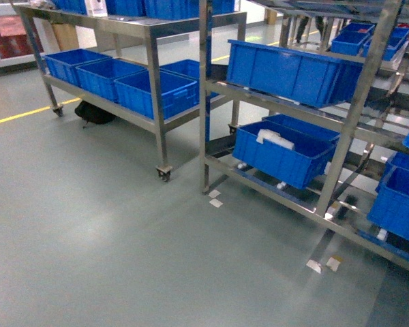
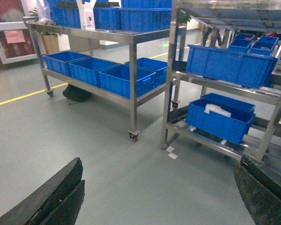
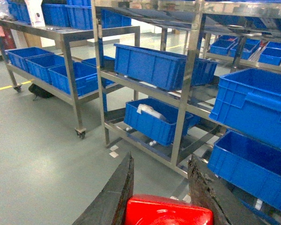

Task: Pick red block from blue box to shelf

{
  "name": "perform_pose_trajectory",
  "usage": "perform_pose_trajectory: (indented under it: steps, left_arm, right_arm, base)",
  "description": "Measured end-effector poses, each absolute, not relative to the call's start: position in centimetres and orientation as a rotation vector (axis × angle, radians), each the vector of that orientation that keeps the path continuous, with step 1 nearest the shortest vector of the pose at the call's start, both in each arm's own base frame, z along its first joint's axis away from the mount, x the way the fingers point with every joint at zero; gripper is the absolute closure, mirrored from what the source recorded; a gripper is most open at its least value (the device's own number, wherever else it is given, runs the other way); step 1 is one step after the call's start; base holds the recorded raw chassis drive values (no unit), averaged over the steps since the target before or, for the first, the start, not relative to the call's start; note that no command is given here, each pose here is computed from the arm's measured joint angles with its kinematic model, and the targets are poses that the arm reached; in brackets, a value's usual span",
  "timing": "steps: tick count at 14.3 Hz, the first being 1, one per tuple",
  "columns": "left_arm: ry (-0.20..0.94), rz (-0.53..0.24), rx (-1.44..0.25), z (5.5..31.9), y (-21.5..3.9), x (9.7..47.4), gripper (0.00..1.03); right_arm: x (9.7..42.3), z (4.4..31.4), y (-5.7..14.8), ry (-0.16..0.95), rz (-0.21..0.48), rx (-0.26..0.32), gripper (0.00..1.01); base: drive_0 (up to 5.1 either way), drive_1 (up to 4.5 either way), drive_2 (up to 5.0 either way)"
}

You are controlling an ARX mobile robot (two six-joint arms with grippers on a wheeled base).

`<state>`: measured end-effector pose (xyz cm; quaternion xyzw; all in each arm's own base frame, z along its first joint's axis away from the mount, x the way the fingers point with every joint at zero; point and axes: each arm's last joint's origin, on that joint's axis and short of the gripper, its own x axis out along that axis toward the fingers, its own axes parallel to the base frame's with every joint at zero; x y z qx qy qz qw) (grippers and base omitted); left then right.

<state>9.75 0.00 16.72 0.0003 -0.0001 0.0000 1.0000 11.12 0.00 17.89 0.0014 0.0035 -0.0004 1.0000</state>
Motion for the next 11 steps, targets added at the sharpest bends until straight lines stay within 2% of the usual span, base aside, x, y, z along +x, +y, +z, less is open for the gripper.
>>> perform_pose_trajectory:
  steps: [7, 11]
  left_arm:
    - [0.000, 0.000, 0.000, 16.72, 0.00, 9.75, 0.05]
    - [0.000, 0.000, 0.001, 16.72, 0.00, 9.75, 0.05]
  right_arm:
    - [11.12, 17.89, 0.00, 0.006, -0.001, 0.003, 0.73]
    - [11.12, 17.89, 0.00, 0.007, -0.001, 0.003, 0.73]
  base:
    - [-1.7, -0.81, -2.6]
    - [-0.2, 3.54, -3.9]
